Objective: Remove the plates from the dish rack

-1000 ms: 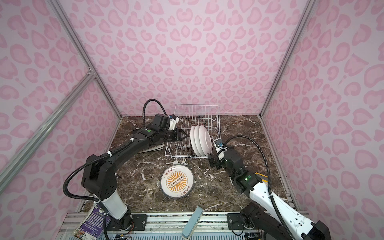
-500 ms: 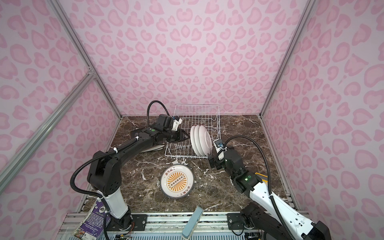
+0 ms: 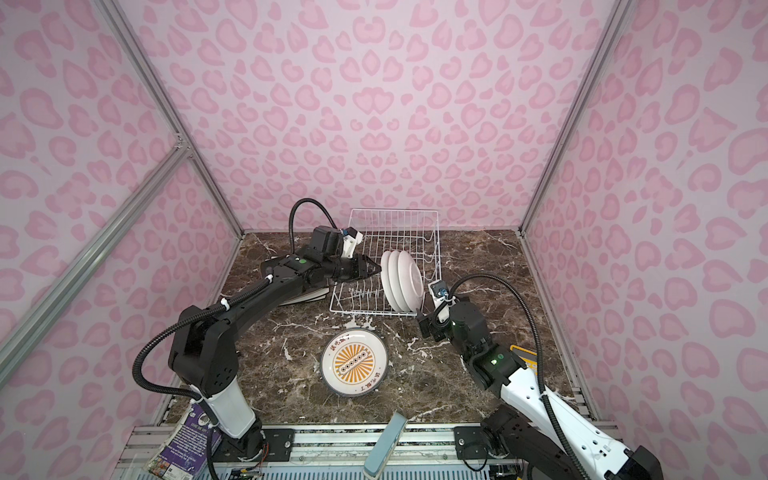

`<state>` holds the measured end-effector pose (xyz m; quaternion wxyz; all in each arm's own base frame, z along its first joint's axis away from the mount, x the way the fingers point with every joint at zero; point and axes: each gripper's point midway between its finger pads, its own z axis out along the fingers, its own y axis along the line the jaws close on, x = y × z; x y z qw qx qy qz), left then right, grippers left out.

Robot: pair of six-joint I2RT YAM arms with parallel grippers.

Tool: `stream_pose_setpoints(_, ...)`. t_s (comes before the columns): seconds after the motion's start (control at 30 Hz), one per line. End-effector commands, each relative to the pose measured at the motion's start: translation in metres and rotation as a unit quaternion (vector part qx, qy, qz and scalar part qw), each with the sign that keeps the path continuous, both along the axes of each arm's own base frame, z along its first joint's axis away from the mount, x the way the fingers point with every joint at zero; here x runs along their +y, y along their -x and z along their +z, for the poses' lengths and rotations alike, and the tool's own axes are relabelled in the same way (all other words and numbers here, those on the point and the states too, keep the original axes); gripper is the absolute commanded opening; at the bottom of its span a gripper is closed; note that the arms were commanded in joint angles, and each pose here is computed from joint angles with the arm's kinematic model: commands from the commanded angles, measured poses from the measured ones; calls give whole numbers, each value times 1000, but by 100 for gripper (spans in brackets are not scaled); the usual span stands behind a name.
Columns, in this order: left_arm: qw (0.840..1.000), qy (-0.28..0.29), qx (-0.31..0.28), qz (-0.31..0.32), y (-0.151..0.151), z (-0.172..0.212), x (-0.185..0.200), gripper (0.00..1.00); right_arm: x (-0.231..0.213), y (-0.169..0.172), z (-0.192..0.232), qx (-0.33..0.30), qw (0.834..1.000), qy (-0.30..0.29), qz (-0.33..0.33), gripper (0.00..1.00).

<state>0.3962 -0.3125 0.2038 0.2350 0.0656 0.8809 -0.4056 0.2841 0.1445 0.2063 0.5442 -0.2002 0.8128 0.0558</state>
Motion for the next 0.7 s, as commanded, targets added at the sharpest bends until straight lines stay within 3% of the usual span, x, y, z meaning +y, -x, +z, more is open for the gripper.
stream_pose_setpoints(0.0, 1000, 12, -1, -15, 0, 4, -9, 44, 1, -2, 3, -7, 1000, -10, -3, 99)
stream_pose_setpoints(0.37, 1000, 0, 27, -15, -5, -13, -22, 42, -3, 0, 5, -12, 1000, -13, -8, 99)
stream_pose_setpoints(0.63, 999, -4, 38, -15, -1, -21, -25, 38, -3, 0, 4, -14, 1000, -14, -9, 99)
stream_pose_setpoints(0.67, 999, -5, 39, -15, 0, -21, -26, 33, -3, 0, 4, -14, 1000, -13, -9, 99)
